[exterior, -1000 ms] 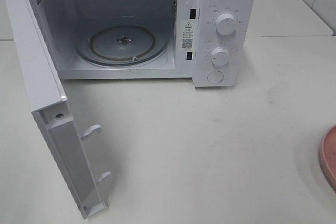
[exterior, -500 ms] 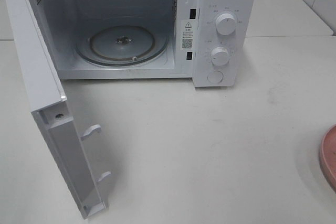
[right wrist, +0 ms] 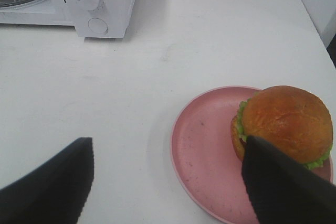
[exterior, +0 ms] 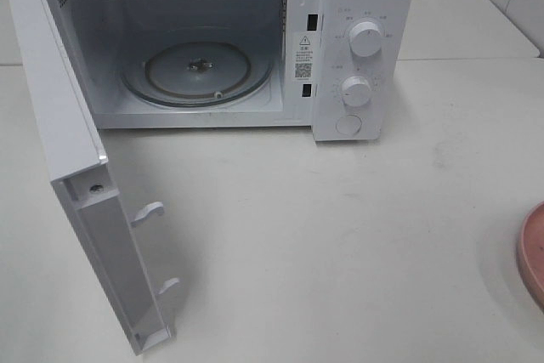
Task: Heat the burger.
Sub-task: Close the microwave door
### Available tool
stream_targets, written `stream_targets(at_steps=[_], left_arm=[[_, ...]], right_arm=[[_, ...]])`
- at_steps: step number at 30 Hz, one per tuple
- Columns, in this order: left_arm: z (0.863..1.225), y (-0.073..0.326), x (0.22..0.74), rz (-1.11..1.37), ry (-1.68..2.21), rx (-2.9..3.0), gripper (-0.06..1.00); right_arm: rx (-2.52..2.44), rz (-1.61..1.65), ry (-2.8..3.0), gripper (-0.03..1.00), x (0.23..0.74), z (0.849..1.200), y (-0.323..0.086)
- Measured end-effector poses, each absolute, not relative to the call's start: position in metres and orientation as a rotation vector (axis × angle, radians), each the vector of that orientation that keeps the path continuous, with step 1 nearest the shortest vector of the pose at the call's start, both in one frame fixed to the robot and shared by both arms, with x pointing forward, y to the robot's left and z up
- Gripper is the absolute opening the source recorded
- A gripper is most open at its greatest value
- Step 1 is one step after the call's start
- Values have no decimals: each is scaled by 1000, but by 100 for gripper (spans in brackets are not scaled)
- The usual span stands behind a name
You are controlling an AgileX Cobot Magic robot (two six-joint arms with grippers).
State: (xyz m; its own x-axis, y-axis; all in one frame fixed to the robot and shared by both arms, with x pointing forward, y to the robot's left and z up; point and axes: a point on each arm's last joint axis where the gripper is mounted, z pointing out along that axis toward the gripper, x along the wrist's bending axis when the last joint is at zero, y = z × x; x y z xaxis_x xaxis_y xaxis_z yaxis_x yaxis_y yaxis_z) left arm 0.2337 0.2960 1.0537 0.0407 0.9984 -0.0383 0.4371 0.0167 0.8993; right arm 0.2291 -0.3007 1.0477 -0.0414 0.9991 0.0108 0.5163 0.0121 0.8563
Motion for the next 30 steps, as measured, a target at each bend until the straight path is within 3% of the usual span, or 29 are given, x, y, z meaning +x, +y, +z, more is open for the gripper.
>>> stream_targets(at_steps=[13, 21, 24, 25, 28, 30], left_arm=[[1054, 295, 234, 892, 1501, 1527, 99], [1074, 293, 250, 886, 1460, 1468, 98], [1076, 293, 265, 865, 1490, 1485, 87], [1076, 293, 277, 844, 1517, 1504, 71], [1076, 293, 282, 837, 1527, 1510, 63], [1073, 294, 305, 786, 1588, 1553, 24]], right_arm=[[1576, 933, 1633, 76, 229, 1048, -301], [1576, 933, 1633, 76, 229, 1048, -301], [1576, 933, 1633, 76, 229, 1048, -301], [1576, 933, 1633, 76, 229, 1048, -301], [1576, 933, 1633, 76, 229, 1048, -301], [1576, 933, 1633, 76, 229, 1048, -301]])
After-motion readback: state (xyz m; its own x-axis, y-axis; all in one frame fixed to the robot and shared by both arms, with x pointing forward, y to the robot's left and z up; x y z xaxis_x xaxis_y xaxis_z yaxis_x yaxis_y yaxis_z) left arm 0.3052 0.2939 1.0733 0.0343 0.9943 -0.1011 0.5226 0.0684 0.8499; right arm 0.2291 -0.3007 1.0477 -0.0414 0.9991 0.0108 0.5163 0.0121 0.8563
